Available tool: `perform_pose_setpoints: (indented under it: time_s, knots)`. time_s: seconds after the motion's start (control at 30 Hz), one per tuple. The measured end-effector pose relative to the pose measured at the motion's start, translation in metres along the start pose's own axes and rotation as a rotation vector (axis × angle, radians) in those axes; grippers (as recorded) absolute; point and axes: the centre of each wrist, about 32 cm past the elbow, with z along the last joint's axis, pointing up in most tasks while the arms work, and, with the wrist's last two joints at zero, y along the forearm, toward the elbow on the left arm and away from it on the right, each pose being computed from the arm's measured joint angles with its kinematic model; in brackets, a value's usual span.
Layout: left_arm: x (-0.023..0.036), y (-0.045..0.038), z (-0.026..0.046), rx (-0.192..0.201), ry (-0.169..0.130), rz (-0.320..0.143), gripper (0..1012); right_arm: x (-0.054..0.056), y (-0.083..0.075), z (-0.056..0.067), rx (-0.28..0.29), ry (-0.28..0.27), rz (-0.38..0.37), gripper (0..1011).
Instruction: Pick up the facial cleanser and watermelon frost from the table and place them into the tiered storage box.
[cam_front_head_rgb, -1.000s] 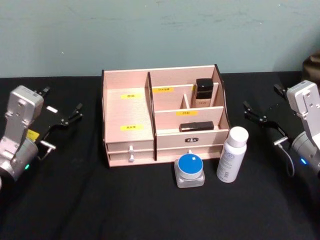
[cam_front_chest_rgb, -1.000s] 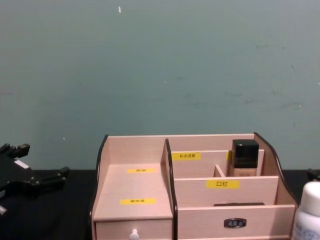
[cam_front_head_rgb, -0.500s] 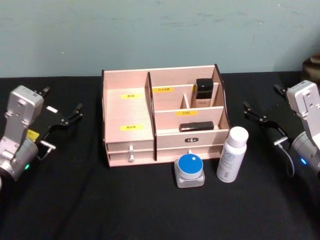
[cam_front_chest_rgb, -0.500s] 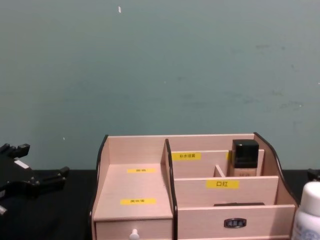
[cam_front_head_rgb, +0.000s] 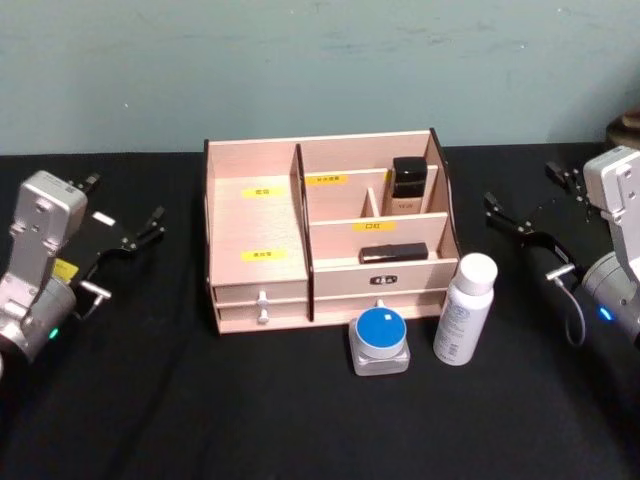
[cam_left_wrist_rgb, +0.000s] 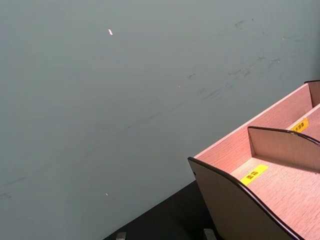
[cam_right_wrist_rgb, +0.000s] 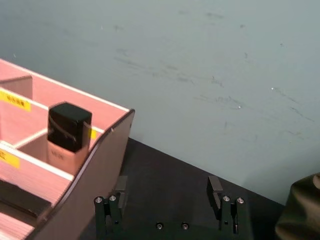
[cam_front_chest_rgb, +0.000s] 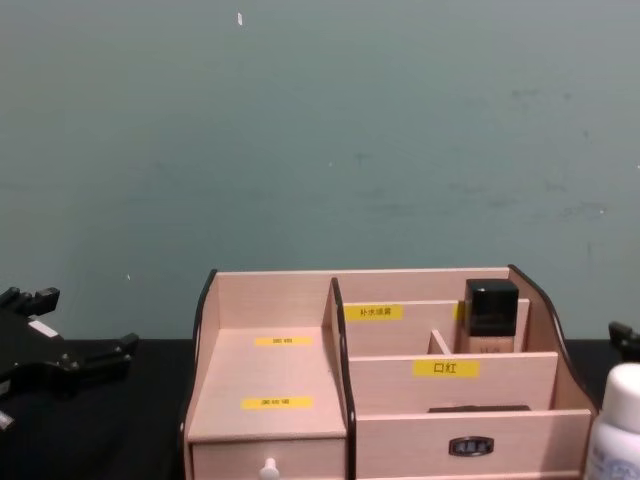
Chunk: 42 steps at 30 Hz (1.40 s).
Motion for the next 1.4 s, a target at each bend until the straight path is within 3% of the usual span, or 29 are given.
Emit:
perform_pose_setpoints:
  time_s: [0.3,0.6,0.97,1.17,1.4]
  knots:
    - [0.0,0.0,0.0,0.0,0.0,0.0,1001,-0.001,-0.018,0.029,0.027,0.058,0.027,1002]
    - [0.0,0.0,0.0,0.0,0.0,0.0,1002,0.0,-0.051,0.055,0.033,0.088,0.053,1002]
    - [0.0,0.0,0.0,0.0,0.0,0.0,1001,-0.003,-0.102,0.089,-0.06,0.122,0.158,1002]
    - [0.0,0.0,0.0,0.0,0.0,0.0,1001,-0.009,-0.119,0.098,-0.1,0.187,0.215,1002]
    - [0.0,0.0,0.0,0.0,0.0,0.0,1001,-0.015,-0.127,0.1,-0.12,0.223,0.256,1002]
